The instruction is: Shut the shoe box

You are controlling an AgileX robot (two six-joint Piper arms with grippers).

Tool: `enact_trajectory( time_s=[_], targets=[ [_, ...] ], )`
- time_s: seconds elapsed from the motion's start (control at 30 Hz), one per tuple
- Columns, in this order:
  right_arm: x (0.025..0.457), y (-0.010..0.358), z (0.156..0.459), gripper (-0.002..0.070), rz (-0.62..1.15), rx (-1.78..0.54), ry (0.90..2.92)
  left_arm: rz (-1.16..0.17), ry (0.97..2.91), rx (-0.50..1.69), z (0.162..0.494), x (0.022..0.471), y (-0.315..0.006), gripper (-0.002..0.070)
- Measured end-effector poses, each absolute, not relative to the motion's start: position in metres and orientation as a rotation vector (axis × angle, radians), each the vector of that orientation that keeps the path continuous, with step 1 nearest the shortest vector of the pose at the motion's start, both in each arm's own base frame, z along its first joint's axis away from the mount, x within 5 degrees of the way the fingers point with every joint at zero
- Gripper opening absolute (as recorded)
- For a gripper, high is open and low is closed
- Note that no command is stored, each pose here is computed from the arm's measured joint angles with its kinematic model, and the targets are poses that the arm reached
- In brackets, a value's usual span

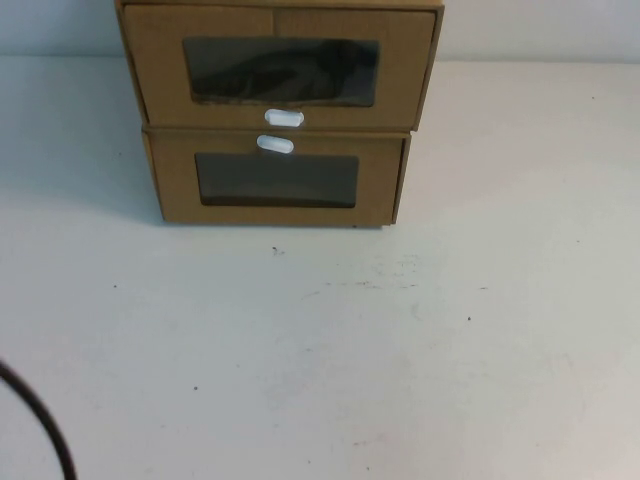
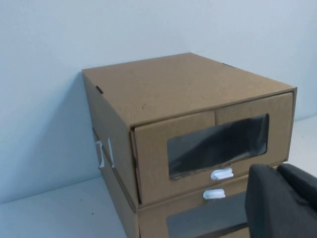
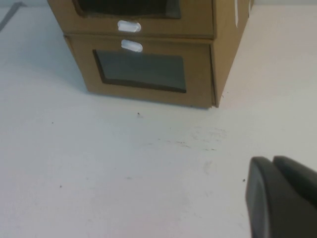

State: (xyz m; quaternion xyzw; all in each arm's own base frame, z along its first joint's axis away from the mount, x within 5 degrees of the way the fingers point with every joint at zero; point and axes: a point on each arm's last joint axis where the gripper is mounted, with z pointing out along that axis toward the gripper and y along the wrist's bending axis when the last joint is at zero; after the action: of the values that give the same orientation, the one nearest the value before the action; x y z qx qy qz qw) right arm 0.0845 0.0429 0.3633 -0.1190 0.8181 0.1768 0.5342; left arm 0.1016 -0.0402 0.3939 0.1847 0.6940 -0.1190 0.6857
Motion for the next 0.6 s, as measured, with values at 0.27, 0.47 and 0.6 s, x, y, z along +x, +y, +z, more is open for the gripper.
enact_trajectory(
  time_s=[0.27,0.47,0.6],
  targets=[
    [0.074,0.039,0.313,-0.0013,0.494,-0.258,1.773,-0.209,1.517,0.358,0.310,0.057,-0.029,-0.0005],
    [0.078,0.044,0.281,-0.0013,0.571,-0.216,1.736,-0.211,1.535,0.286,0.248,0.050,-0.025,-0.0005],
    [0.080,0.045,0.267,-0.0013,0.595,-0.198,1.714,-0.219,1.603,0.194,0.209,0.056,-0.020,-0.0005]
  ],
)
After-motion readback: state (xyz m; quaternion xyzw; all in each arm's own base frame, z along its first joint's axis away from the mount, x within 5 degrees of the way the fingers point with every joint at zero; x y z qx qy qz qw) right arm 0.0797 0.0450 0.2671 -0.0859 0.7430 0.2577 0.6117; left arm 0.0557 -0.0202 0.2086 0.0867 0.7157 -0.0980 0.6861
